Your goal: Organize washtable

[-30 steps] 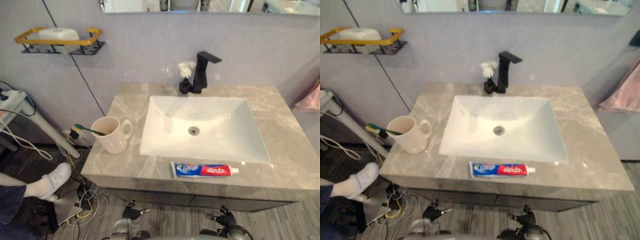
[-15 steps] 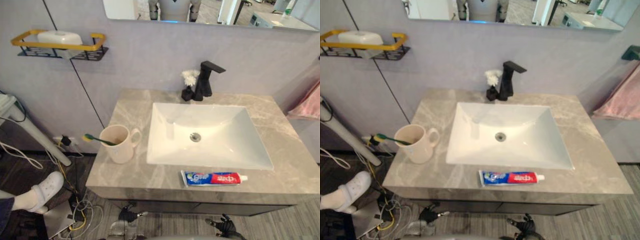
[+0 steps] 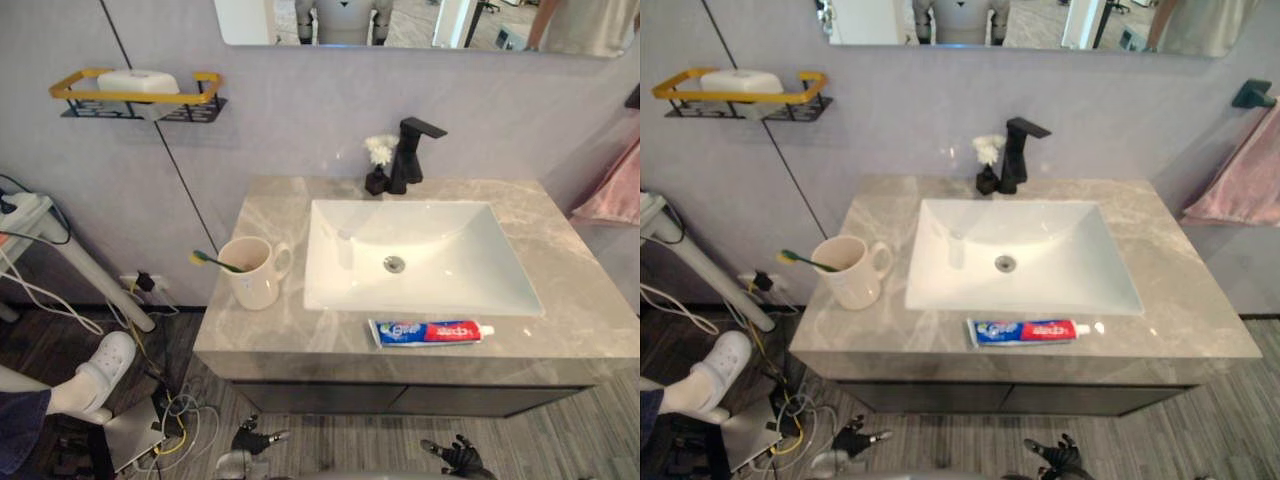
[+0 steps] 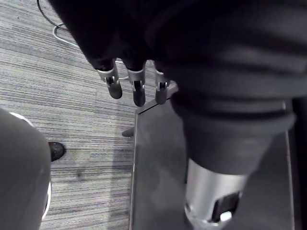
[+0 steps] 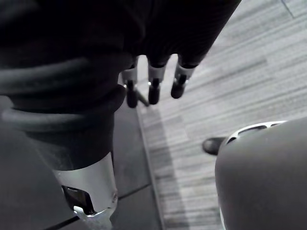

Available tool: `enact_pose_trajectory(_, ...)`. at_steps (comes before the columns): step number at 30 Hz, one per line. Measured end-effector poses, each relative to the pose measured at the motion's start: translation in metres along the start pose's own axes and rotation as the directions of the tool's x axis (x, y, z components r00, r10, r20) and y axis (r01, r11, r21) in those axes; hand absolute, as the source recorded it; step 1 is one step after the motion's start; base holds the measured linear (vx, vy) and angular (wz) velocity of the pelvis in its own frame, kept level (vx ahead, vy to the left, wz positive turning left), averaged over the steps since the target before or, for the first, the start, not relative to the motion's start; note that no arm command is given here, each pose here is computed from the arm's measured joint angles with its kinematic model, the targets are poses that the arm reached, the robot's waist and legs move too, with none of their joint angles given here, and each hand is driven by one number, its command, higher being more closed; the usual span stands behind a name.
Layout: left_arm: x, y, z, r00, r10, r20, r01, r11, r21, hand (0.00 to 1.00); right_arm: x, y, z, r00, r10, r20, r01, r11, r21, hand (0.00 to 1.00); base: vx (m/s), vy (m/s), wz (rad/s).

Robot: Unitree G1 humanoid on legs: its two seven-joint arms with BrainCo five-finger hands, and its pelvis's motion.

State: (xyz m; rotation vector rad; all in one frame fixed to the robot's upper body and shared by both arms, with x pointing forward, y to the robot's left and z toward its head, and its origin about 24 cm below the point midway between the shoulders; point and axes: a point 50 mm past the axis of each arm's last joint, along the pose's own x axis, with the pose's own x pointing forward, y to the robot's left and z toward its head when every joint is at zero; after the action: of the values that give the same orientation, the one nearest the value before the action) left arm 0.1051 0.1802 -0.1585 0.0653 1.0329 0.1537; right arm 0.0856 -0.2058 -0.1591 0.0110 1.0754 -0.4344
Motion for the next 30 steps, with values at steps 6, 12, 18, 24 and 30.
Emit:
enact_pose_trajectory(6, 0.0, 0.0, 0.0, 1.0, 0.004, 0.0, -0.004, 1.0, -0.001, 0.0, 0.0, -0.001, -0.003, 1.0, -0.008, -0.015, 0.008, 0.999, 0.052, 0.0, 0.0, 0.0, 0.0)
enact_pose_trajectory(12, 0.0, 0.001, 0.0, 1.0, 0.022, -0.002, -0.022, 1.0, -0.003, 0.0, -0.003, -0.019, -0.02, 0.993, -0.078, -0.094, 0.1, 0.96, 0.262, 0.0, 0.0, 0.0, -0.03)
enact_pose_trajectory(18, 0.001, 0.003, -0.002, 1.0, 0.023, -0.014, -0.023, 1.0, 0.004, 0.0, -0.006, -0.041, -0.033, 0.976, -0.161, -0.149, 0.204, 0.917, 0.342, 0.0, -0.01, 0.007, -0.15)
enact_pose_trajectory(24, 0.001, 0.008, -0.001, 0.999, 0.033, -0.012, -0.033, 0.999, 0.027, 0.0, -0.012, -0.089, 0.006, 0.929, -0.37, 0.03, 0.337, 0.875, 0.348, 0.0, -0.05, 0.01, -0.07)
enact_pose_trajectory(30, -0.002, 0.013, -0.008, 0.999, 0.042, -0.02, -0.041, 0.998, 0.036, 0.0, -0.055, -0.153, 0.087, 0.701, -0.589, 0.403, 0.489, 0.808, 0.33, 0.0, -0.01, 0.006, -0.09)
